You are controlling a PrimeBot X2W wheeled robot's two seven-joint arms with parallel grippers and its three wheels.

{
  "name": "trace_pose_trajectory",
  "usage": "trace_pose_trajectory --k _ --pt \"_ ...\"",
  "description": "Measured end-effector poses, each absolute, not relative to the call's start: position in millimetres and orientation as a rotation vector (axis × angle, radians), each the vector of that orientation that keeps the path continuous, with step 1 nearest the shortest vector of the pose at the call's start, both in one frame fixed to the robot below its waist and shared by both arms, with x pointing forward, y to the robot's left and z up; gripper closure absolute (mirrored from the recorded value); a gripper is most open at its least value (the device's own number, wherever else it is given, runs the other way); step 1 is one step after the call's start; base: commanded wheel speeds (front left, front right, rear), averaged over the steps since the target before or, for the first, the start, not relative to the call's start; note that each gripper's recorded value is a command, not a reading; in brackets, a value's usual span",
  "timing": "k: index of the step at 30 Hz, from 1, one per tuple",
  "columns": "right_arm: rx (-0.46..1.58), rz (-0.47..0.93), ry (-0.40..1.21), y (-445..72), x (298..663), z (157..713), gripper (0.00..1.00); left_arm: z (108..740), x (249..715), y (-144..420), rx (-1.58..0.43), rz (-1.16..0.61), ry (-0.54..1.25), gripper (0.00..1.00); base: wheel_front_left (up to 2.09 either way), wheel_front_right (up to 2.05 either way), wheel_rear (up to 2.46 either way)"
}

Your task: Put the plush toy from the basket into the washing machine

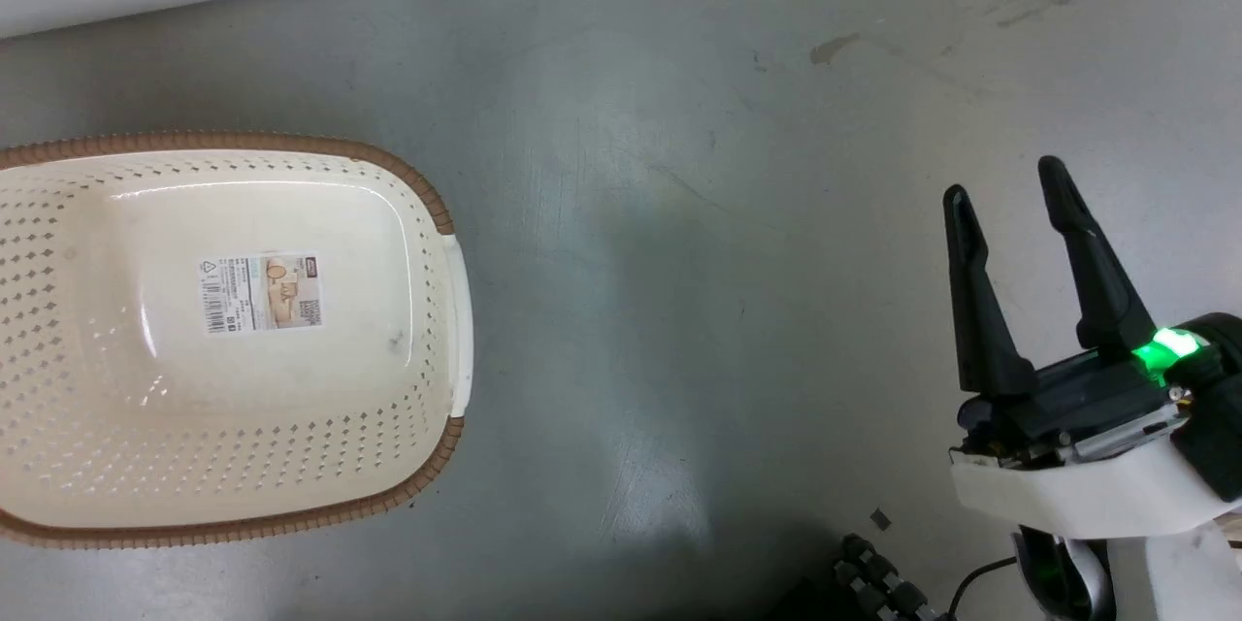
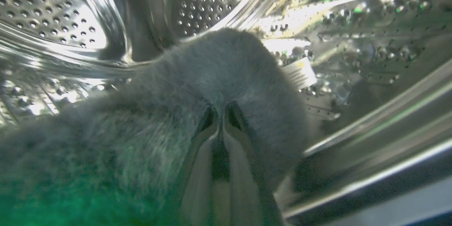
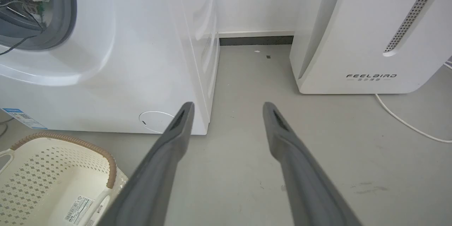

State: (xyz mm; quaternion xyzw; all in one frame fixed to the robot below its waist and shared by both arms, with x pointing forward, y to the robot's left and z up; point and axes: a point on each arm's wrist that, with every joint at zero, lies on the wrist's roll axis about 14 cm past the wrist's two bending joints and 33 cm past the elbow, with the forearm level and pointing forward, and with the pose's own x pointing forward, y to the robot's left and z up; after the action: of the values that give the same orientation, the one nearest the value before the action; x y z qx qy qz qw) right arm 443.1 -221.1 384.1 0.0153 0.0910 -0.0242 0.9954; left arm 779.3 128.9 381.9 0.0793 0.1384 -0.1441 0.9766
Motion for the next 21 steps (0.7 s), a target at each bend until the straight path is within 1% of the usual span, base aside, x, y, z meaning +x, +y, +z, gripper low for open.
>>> trace_pose_trajectory --k 4,5,6,7,13,16,21 --pt "0.031 -0.042 0.161 -220 449 388 0.0 378 773 129 0.154 -0.312 0.311 1.0 0.0 0.0 0.0" --pt "0.03 -0.042 0.154 -221 450 391 0.0 379 771 131 0.157 -0.315 0.308 0.54 0.0 0.0 0.0" --pt "0.029 -0.043 0.147 -221 451 393 0.0 381 770 133 0.157 -0.316 0.3 0.54 0.0 0.0 0.0" --pt "0.026 -0.042 0.141 -221 451 395 0.0 384 768 134 0.158 -0.317 0.294 0.0 0.0 0.0 0.0" --pt "0.001 -0.031 0.091 -219 453 415 0.0 397 747 139 0.14 -0.326 0.252 0.0 0.0 0.0 0.0" --pt "-0.011 -0.023 0.052 -217 453 431 0.0 418 734 141 0.106 -0.32 0.178 0.0 0.0 0.0 0.0" --pt "-0.033 -0.003 -0.024 -211 449 464 0.0 446 698 135 0.032 -0.31 0.112 0.0 0.0 0.0 0.0"
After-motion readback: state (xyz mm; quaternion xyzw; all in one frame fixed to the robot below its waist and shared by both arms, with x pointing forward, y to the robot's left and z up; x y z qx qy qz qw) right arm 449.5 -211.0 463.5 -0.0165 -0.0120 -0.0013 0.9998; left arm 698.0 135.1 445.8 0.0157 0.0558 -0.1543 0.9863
